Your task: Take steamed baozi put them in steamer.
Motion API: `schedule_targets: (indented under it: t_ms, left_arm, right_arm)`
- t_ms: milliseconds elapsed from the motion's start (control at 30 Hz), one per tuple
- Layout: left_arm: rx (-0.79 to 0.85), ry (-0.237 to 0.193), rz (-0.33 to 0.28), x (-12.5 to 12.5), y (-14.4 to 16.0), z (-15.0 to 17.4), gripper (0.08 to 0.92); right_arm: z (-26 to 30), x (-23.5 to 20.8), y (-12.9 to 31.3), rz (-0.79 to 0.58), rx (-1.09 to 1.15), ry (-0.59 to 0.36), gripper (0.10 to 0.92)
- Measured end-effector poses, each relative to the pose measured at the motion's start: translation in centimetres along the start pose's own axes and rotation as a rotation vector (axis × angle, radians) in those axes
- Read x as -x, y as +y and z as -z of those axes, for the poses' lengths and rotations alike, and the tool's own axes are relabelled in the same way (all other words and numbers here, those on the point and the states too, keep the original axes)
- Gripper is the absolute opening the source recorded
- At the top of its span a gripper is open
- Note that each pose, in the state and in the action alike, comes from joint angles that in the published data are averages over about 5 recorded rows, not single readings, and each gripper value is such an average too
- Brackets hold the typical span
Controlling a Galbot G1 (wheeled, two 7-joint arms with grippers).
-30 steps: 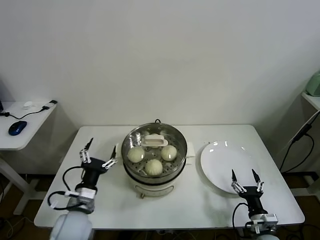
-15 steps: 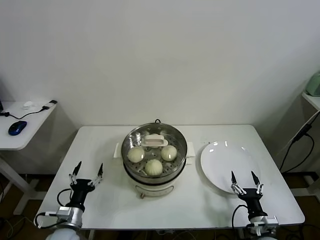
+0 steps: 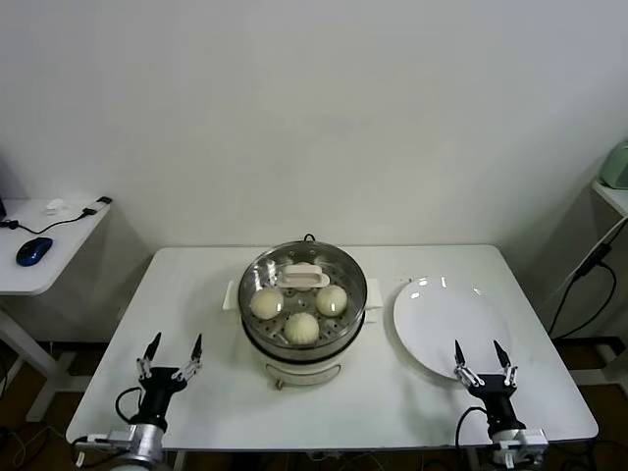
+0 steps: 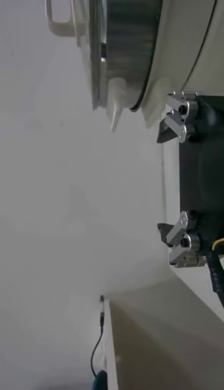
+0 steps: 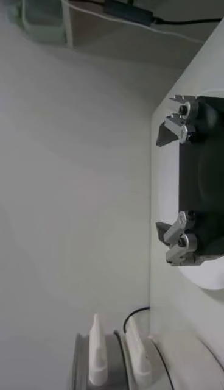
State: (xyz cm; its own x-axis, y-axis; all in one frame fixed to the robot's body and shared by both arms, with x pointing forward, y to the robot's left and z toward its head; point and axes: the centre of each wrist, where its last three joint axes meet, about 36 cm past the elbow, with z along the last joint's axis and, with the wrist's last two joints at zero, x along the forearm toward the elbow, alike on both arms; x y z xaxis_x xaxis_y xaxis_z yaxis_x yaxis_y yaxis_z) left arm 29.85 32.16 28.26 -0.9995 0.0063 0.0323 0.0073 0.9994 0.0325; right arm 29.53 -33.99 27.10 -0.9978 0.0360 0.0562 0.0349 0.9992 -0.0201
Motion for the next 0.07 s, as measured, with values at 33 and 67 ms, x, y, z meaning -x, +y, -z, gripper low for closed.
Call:
schedule_targets:
  t_ms: [33, 67]
  left_arm:
    - [-0.001, 0.000, 0.000, -0.02, 0.01, -0.04, 0.823]
    - [-0.003, 0.000, 0.001, -0.04, 0.02, -0.08, 0.823]
  right_arm:
    - [0.00, -0.01, -0.01, 0.000, 0.000, 0.000, 0.823]
    - [0.01, -0.01, -0.01, 0.000, 0.000, -0.001, 0.823]
